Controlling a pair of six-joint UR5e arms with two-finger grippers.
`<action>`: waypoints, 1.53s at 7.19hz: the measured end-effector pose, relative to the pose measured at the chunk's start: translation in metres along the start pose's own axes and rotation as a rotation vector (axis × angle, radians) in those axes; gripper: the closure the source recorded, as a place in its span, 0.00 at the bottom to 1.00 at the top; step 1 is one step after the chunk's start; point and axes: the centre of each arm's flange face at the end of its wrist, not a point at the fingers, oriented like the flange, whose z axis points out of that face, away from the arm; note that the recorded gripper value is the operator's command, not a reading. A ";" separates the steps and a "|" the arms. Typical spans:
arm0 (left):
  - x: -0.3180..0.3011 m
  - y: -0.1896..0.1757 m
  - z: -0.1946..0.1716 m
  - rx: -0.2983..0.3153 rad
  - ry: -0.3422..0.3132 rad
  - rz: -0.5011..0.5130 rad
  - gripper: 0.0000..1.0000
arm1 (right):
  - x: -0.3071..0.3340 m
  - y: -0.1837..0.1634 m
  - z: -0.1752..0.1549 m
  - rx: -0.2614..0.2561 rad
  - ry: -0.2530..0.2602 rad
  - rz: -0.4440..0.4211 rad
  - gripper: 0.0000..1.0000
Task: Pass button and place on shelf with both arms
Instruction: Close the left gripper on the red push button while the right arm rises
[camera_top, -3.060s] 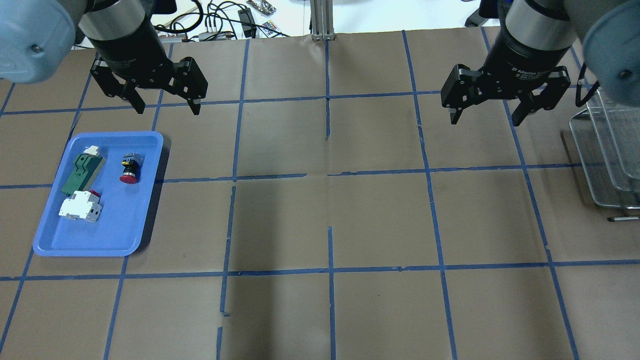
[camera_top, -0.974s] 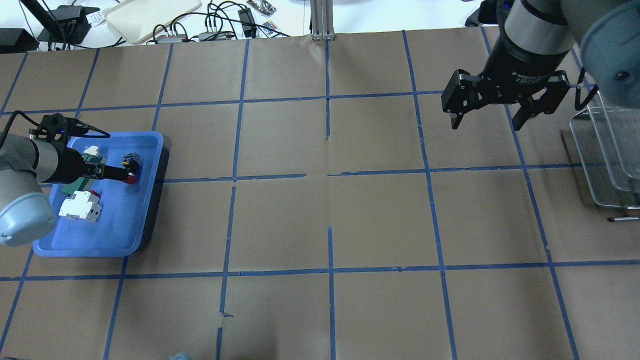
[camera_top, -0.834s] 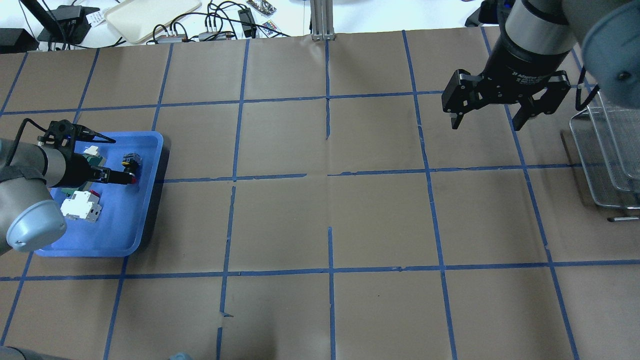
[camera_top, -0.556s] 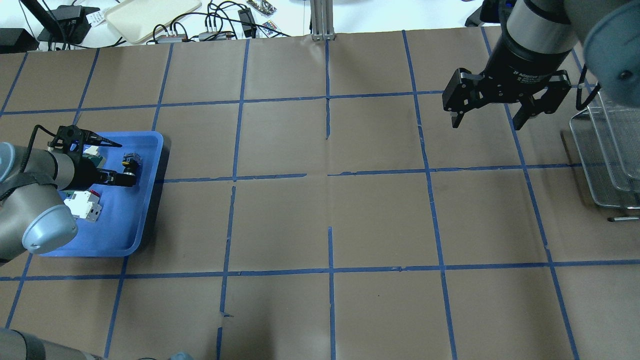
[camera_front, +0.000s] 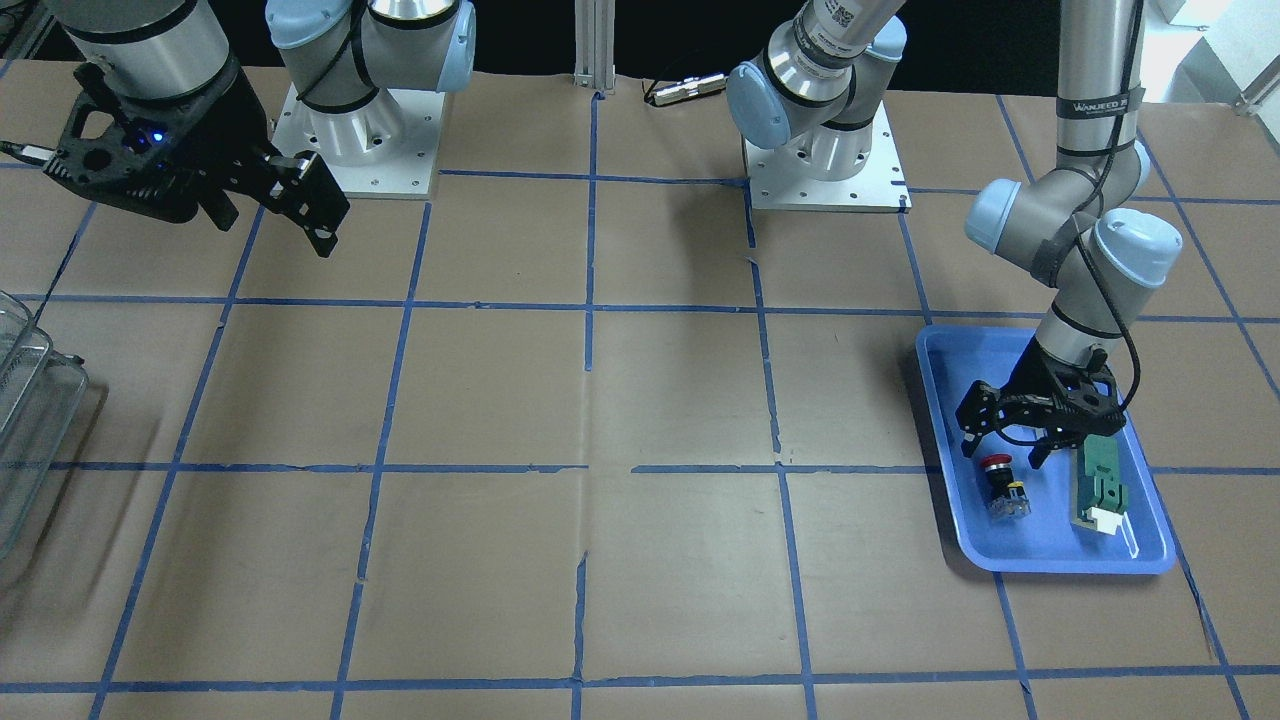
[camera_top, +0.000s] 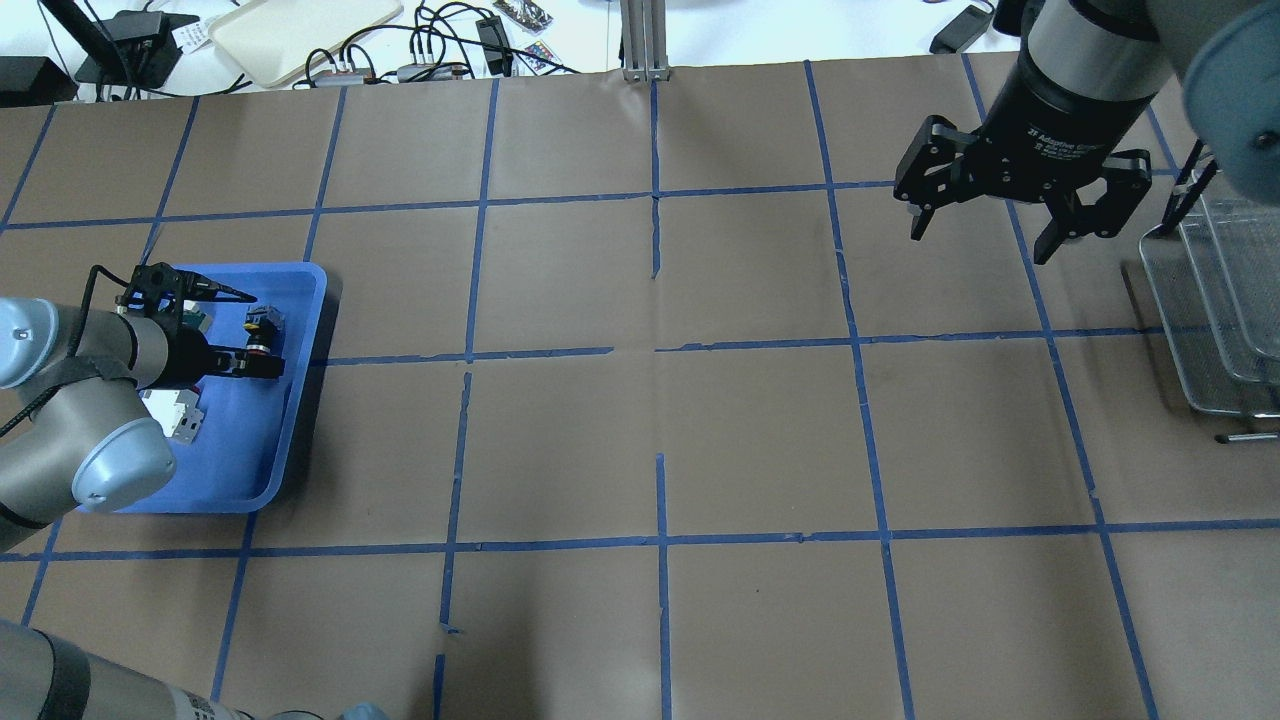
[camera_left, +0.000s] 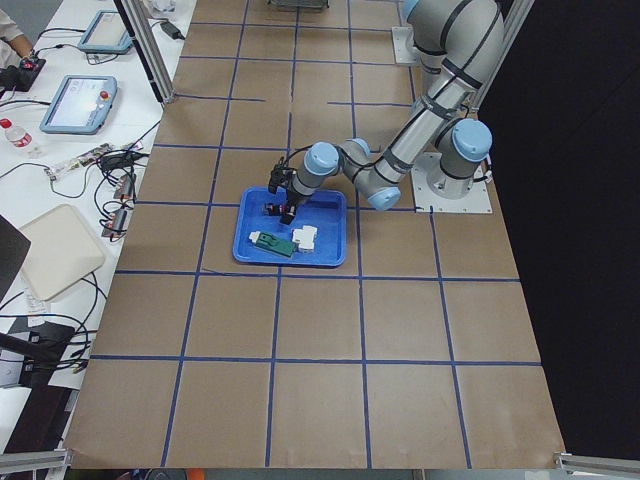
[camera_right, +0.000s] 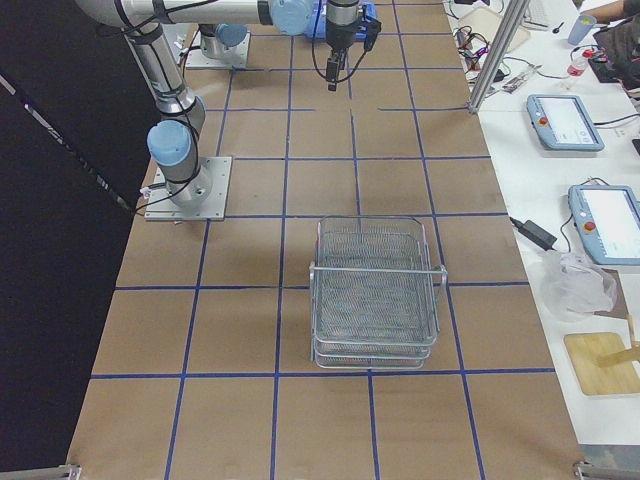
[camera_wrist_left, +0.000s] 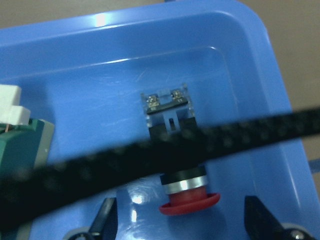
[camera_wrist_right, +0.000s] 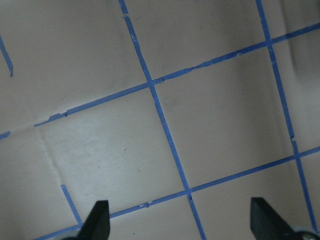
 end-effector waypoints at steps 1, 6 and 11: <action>0.000 0.000 0.001 0.000 0.001 -0.036 0.15 | -0.001 -0.003 -0.001 -0.012 -0.052 0.109 0.00; 0.007 0.005 0.001 0.039 -0.027 -0.045 0.18 | -0.018 -0.018 -0.001 -0.133 -0.318 0.468 0.00; 0.021 0.014 0.001 0.096 -0.048 -0.008 0.18 | -0.017 -0.021 0.006 -0.152 -0.308 0.490 0.00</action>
